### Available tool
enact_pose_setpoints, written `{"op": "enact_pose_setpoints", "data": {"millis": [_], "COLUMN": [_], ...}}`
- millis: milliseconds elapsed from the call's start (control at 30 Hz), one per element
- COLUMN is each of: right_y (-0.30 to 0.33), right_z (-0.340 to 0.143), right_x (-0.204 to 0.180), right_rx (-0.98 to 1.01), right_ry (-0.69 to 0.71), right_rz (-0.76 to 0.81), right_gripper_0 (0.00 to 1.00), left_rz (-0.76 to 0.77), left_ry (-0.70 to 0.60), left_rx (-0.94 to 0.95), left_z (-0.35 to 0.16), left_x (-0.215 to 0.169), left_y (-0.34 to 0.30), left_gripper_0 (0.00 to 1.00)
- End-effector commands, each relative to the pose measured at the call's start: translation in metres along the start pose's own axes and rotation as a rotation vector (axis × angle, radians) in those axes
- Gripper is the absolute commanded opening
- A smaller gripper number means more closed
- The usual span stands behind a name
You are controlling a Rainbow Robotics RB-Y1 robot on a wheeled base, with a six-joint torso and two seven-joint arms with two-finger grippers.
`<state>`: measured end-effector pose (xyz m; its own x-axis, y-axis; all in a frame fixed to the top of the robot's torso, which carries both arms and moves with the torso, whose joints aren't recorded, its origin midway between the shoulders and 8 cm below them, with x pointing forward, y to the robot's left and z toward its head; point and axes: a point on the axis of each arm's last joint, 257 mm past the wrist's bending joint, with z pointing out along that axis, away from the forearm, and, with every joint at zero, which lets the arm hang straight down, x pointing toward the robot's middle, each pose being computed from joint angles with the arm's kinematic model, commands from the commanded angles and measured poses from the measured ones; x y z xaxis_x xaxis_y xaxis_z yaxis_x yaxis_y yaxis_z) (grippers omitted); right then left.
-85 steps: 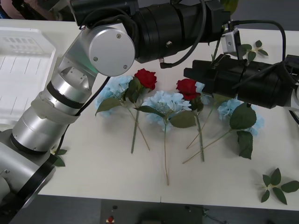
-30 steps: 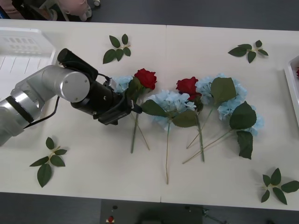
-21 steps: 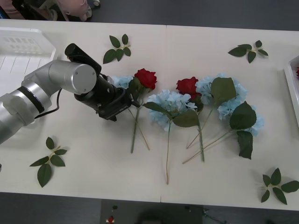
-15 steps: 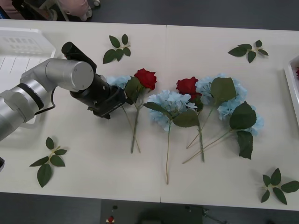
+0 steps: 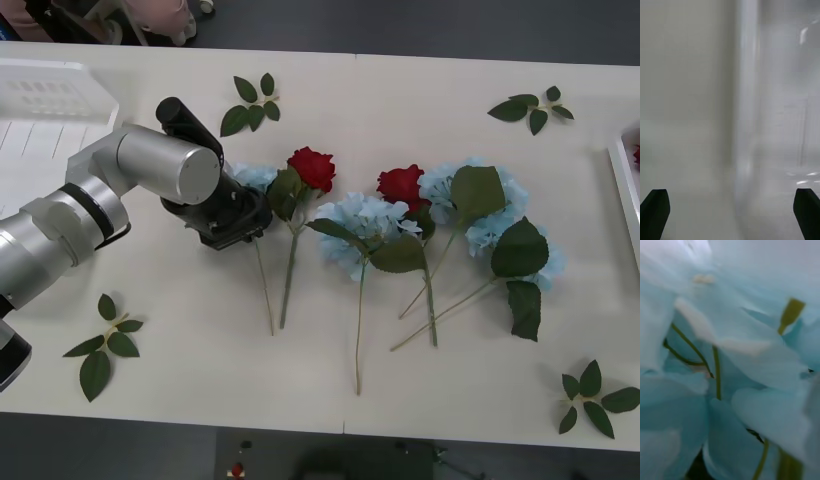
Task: Put the red flowers into the right box and the blue flowers into the left box
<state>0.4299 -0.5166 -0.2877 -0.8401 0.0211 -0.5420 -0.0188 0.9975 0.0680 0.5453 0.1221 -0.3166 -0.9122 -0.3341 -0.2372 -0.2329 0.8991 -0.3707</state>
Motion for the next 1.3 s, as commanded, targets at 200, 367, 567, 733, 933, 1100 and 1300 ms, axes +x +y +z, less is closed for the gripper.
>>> {"op": "enact_pose_setpoints", "data": {"millis": [200,367,567,733,933,1100,1300], "right_y": [0.132,0.2,0.234,0.244,0.241,0.234,0.234], "right_z": [-0.058,-0.07,-0.057,-0.034,0.006,0.04,0.063], "right_x": [-0.01,-0.017,0.001,0.002,0.005,-0.007,-0.017], "right_rx": [-0.325,-0.345,-0.292,-0.235,-0.157,-0.107,-0.097], "right_ry": [0.083,0.104,0.133,0.114,0.09,0.051,0.045], "right_rz": [0.41,0.581,0.66,0.678,0.651,0.663,0.71], "right_gripper_0": [0.97,0.97,0.97,0.97,0.97,0.97,0.97], "left_rz": [0.07,0.224,0.613,0.862,0.988,0.992,0.935], "left_ry": [-0.066,-0.063,-0.05,-0.087,-0.138,-0.209,-0.19], "left_rx": [0.01,0.056,-0.062,-0.327,-0.772,-0.894,-0.886], "left_z": [-0.061,-0.145,-0.262,-0.309,-0.33,-0.317,-0.28], "left_x": [-0.043,-0.058,-0.069,-0.128,-0.214,-0.249,-0.246], "left_y": [-0.023,-0.047,-0.014,0.093,0.221,0.263,0.292], "left_gripper_0": [0.0,0.0,0.0,0.0,0.0,0.0,0.46]}}
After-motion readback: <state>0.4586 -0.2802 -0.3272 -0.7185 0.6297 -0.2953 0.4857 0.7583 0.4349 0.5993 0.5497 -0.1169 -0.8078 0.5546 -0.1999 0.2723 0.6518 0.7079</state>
